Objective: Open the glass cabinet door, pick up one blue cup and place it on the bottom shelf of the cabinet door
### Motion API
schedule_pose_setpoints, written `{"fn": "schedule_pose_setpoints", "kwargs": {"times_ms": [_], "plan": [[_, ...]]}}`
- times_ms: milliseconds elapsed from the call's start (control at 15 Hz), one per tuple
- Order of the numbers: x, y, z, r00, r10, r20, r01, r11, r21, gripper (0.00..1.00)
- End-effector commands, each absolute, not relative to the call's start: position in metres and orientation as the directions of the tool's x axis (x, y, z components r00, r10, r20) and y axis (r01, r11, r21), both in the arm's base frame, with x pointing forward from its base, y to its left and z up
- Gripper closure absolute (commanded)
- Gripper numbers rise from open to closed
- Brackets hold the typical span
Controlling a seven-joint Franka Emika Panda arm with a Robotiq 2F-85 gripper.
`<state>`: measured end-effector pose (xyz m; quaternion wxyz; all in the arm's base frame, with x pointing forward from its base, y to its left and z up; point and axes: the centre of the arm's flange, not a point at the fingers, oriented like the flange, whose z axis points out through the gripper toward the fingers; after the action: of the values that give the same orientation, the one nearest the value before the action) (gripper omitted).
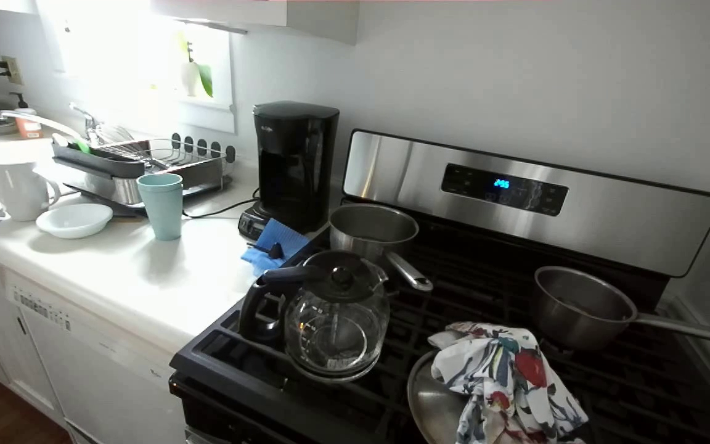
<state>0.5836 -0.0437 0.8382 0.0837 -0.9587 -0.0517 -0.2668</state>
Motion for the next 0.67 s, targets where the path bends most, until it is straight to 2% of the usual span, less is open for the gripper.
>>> {"fn": "schedule_pose_setpoints", "kwargs": {"times_ms": [0,67,133,200,533,600], "plan": [[0.609,-0.049,0.855,0.803,0.104,0.587,0.152,-0.988,-0.034,0.99],[0.612,-0.05,0.853,0.789,0.123,0.602,0.164,-0.986,-0.012,0.99],[0.615,-0.05,0.851,0.776,0.138,0.615,0.176,-0.984,-0.002,0.88],[0.618,-0.05,0.846,0.765,0.152,0.626,0.186,-0.983,0.012,0.7],[0.621,-0.041,0.842,0.777,0.127,0.617,0.189,-0.981,-0.036,0.37],[0.622,-0.04,0.842,0.778,0.125,0.615,0.19,-0.981,-0.041,0.51]]}}
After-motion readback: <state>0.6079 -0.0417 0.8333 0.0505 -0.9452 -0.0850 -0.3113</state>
